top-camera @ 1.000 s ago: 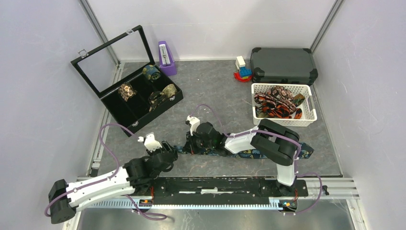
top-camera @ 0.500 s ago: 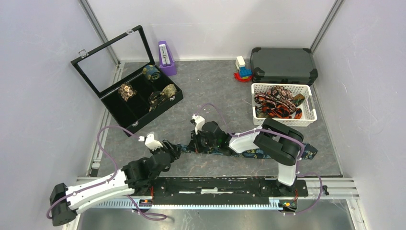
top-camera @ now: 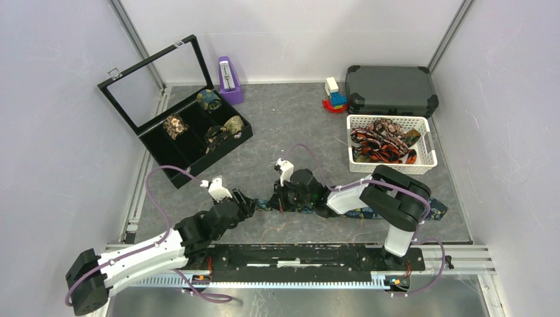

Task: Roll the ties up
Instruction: Roll the tie at the center of the board.

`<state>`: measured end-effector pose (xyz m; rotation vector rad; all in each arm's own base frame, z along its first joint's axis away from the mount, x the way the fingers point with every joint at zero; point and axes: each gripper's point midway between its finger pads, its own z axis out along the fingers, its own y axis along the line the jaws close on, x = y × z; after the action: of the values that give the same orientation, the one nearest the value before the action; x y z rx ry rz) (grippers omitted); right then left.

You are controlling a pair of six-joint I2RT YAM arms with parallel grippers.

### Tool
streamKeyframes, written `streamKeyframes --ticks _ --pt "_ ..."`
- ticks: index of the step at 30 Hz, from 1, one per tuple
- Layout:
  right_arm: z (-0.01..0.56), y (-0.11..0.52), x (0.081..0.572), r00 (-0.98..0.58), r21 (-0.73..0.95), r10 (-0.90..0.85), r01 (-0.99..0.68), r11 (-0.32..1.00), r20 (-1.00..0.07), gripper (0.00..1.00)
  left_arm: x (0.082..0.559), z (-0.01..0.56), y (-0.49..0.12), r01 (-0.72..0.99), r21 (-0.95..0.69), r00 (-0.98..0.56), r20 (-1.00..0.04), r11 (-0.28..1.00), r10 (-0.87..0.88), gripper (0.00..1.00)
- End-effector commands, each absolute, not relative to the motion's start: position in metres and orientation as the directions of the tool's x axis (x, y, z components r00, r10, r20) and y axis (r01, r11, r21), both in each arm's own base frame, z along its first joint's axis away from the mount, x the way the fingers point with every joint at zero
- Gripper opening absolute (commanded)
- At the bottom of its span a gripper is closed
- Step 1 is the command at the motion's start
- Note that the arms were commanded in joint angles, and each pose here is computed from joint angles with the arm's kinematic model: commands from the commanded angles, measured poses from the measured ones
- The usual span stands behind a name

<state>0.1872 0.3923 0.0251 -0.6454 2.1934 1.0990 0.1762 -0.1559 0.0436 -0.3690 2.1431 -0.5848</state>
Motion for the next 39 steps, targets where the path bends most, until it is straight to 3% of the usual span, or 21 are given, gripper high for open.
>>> streamKeyframes --ticks 1,39 --pt "-0.013 0.354 0.178 -0.736 0.481 -0.244 -0.618 0.622 -0.631 0.00 0.181 0.060 -0.170 0.051 -0.574 -0.586 -0.680 0.818 -0.441 0.61" --pt "-0.017 0.346 0.177 -0.746 0.493 -0.245 -0.612 0.618 -0.619 0.00 0.189 0.031 -0.195 0.170 -0.636 -0.671 -0.634 0.753 -0.384 0.45"
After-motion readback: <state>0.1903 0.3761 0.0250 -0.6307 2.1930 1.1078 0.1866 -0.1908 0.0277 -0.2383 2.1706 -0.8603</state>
